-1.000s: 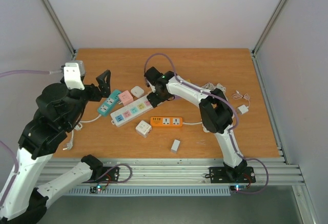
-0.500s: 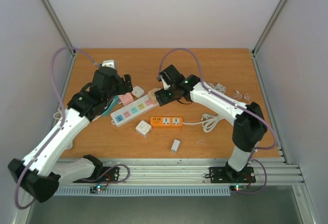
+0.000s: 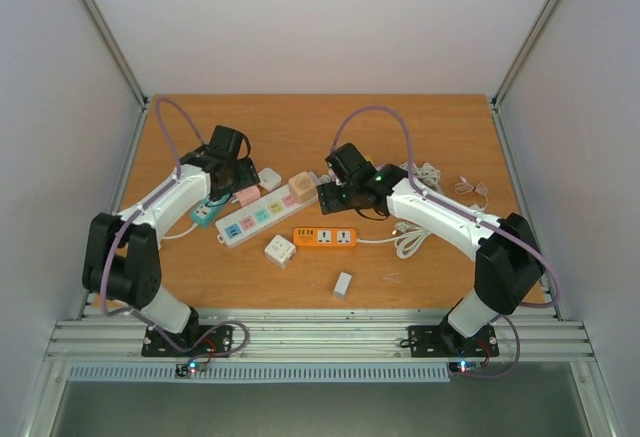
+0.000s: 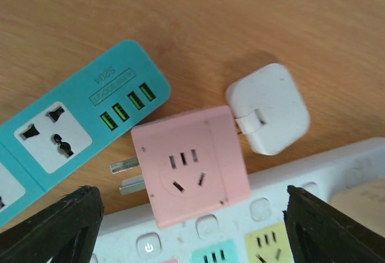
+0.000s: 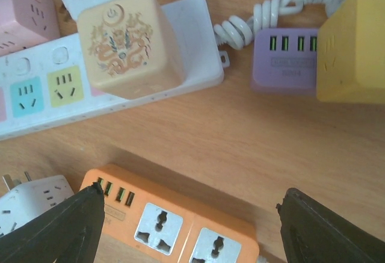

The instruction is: Insert the plug

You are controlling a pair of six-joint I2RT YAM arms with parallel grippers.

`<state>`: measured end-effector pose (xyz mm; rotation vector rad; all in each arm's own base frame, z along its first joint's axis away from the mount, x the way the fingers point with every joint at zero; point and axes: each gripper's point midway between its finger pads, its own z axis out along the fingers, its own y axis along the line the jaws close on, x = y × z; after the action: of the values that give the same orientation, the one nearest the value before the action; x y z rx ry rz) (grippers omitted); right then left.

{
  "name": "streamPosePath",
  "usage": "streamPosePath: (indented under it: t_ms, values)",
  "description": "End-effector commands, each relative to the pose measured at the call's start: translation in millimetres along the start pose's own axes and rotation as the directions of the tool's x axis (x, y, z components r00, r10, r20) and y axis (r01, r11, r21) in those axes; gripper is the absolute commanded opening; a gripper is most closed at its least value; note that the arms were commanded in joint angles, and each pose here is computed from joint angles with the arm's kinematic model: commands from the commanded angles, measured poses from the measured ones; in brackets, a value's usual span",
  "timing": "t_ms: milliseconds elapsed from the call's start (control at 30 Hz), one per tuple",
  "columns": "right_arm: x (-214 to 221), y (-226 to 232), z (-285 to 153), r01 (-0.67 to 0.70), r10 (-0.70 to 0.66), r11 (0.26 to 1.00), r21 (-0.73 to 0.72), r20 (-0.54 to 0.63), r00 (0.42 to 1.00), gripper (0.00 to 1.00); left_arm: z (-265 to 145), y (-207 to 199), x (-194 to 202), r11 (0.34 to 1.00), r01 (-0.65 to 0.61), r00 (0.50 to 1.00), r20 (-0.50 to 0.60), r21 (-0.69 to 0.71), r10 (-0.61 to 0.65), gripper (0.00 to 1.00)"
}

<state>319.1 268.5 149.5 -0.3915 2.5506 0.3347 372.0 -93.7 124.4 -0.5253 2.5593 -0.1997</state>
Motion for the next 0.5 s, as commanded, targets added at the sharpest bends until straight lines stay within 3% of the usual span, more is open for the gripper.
streamPosePath:
  t_ms: [0,467]
  values:
    - [1.5,-3.9,-7.8,-0.118,0.118,0.993,-0.008,0.033,0.992,0.8,18.8,-1.0,-2.3,0.998,0.067,0.997,-0.036,0.02,-0.066,0.83]
    - [34.6,-13.9,1.6,-0.158,0.158,0.987,-0.004,-0.009,0.987,0.79,52.9,0.0,-6.0,0.997,0.073,0.993,-0.099,0.016,-0.071,0.84]
